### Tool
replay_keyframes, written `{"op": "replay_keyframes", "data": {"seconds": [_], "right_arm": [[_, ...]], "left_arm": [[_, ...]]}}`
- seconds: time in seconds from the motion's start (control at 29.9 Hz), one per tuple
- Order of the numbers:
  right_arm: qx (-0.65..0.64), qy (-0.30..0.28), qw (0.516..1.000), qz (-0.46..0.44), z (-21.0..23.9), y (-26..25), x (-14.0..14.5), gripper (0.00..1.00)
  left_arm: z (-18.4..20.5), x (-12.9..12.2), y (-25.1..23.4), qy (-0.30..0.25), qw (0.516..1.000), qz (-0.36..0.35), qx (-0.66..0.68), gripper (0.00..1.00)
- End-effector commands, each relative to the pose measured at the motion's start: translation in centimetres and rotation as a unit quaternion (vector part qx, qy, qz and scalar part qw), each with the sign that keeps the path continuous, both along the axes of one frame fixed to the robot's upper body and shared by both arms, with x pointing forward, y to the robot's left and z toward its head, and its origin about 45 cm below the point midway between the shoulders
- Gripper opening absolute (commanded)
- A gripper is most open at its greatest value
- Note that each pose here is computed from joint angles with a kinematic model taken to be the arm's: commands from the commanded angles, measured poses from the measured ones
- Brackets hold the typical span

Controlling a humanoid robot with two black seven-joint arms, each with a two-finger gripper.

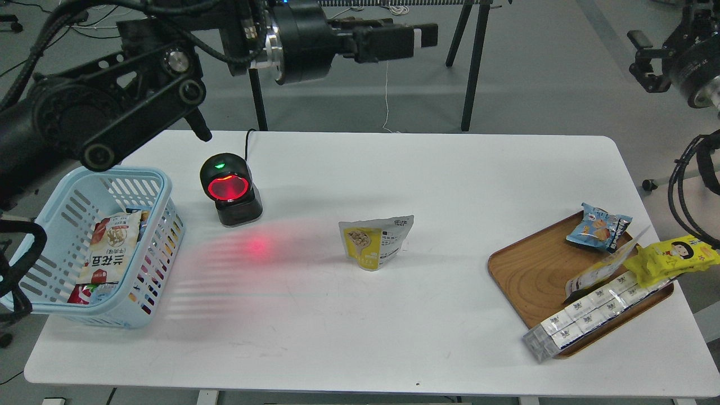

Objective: Scan snack and place in basket
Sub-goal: 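Reach the left gripper over to the standing yellow pouch, then grasp the yellow pouch with the left gripper and lift it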

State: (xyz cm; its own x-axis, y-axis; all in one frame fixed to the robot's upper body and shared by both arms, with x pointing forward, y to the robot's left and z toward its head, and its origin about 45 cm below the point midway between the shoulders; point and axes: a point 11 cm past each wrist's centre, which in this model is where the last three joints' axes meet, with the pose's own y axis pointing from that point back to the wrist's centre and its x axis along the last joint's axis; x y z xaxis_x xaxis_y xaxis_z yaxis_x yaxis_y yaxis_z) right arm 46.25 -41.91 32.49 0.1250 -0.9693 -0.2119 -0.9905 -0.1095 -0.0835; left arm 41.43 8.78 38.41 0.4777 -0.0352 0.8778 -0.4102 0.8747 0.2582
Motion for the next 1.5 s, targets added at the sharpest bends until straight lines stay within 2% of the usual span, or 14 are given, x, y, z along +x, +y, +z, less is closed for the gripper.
{"op": "replay_keyframes", "data": {"seconds": [0.0, 0.1, 0.17, 0.3, 0.37, 0.5, 0.73, 0.83, 0.9, 1.0, 1.17, 1.27, 1.47], "right_arm": [[0.128, -0.027, 0.991, -0.020, -1.8, -0.2, -0.1, 0.95], [0.206, -0.053, 0.975, -0.069, -3.3, -1.5, -0.2, 0.96], [0.254, -0.071, 0.959, -0.107, -4.4, -2.8, -0.5, 0.97], [0.302, -0.036, 0.946, -0.114, -7.9, -2.3, -0.5, 0.97], [0.305, -0.037, 0.946, -0.107, -8.2, -2.0, -0.5, 0.97], [0.310, -0.038, 0.945, -0.094, -8.6, -1.6, -0.7, 0.97], [0.311, -0.031, 0.945, -0.093, -9.5, -1.5, -1.2, 0.97], [0.310, -0.030, 0.945, -0.094, -9.6, -1.5, -1.3, 0.97], [0.310, -0.028, 0.946, -0.096, -9.9, -1.6, -1.4, 0.97], [0.310, -0.027, 0.946, -0.096, -10.0, -1.6, -1.5, 0.97], [0.310, -0.027, 0.946, -0.095, -10.0, -1.5, -1.5, 0.97], [0.310, -0.026, 0.946, -0.094, -10.0, -1.5, -1.5, 0.97], [0.309, -0.028, 0.946, -0.094, -9.9, -1.6, -1.4, 0.97]], "left_arm": [[-2.5, -1.8, -1.5, -0.029, 0.996, -0.041, 0.070, 0.99], [-4.4, -3.4, -4.1, -0.051, 0.989, -0.077, 0.113, 0.99], [-5.9, -3.7, -5.0, -0.094, 0.978, -0.089, 0.161, 0.99], [-9.5, -3.9, -4.3, -0.178, 0.937, -0.117, 0.276, 0.96], [-11.3, -4.2, -3.8, -0.195, 0.919, -0.131, 0.317, 0.95], [-13.6, -4.5, -2.8, -0.200, 0.901, -0.142, 0.357, 0.93], [-17.5, -4.2, -0.4, -0.150, 0.907, -0.121, 0.375, 0.87], [-18.9, -4.9, 0.2, -0.132, 0.910, -0.121, 0.374, 0.77], [-19.4, -5.0, 0.6, -0.125, 0.910, -0.119, 0.376, 0.63], [-19.3, -4.9, 0.8, -0.125, 0.911, -0.118, 0.375, 0.47], [-19.4, -5.1, 0.2, -0.126, 0.912, -0.122, 0.371, 0.32], [-19.4, -5.1, 0.2, -0.125, 0.911, -0.121, 0.373, 0.16], [-19.5, -5.0, 0.4, -0.125, 0.912, -0.118, 0.373, 0.06]]}}
